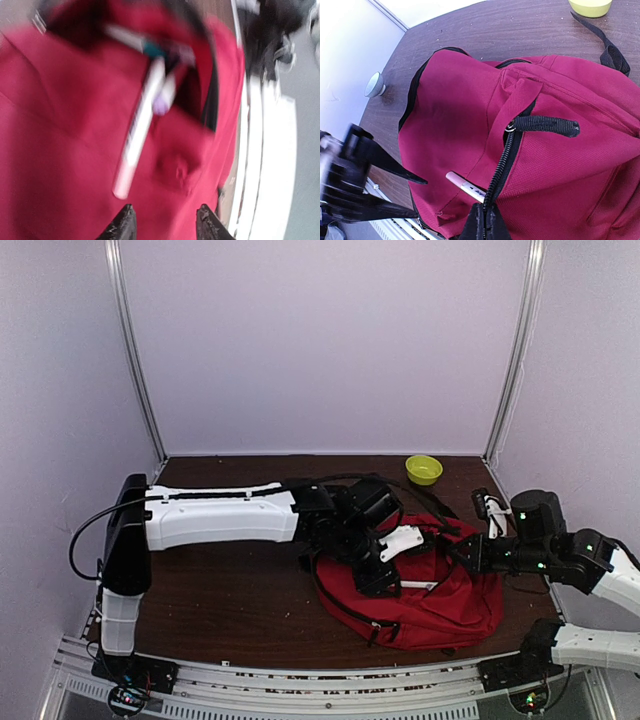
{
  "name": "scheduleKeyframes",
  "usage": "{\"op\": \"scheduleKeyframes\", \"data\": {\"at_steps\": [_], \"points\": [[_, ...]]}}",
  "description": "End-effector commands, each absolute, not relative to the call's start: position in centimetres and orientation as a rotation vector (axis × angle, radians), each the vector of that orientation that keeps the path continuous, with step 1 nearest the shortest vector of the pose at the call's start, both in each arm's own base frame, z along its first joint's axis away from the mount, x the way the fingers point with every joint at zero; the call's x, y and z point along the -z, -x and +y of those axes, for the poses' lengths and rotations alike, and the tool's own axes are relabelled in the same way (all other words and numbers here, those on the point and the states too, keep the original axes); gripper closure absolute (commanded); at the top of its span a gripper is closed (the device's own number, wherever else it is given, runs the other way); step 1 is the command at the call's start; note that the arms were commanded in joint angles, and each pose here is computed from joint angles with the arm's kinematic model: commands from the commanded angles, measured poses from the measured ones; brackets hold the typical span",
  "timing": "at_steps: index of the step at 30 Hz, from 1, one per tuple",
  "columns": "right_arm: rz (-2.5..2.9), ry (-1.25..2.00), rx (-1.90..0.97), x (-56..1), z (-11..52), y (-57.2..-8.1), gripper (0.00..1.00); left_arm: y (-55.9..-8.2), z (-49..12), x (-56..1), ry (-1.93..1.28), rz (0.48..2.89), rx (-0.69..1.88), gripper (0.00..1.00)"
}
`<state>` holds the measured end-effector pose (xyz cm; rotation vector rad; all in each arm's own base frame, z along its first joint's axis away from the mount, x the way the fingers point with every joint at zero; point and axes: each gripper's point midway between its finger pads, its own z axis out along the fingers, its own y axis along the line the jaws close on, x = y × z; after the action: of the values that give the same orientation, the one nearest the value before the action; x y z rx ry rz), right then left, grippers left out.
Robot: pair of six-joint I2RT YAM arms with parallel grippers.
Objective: Pack the student bag
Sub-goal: Pick up the pen from the student bag.
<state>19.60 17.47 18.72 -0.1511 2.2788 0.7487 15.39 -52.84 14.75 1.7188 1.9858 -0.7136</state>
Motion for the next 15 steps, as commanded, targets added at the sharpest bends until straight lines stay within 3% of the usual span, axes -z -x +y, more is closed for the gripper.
{"op": "scheduleKeyframes", "data": {"at_steps": [1,10,15], "points": [[2.263,0.147,-0.777,-18.9,17.8,-19.6,1.00,-15.1,-51.8,-12.1,-1.886,1.872,0.649,0.63],[2.270,0.141,-0.770,-18.9,17.5,-19.4,1.00,-17.4,-53.8,-9.7,-1.849,1.822,0.605,0.73],[2.272,0.136,-0.769,-18.8,17.4,-19.3,1.00,-17.5,-53.1,-11.1,-1.852,1.818,0.633,0.72]]}}
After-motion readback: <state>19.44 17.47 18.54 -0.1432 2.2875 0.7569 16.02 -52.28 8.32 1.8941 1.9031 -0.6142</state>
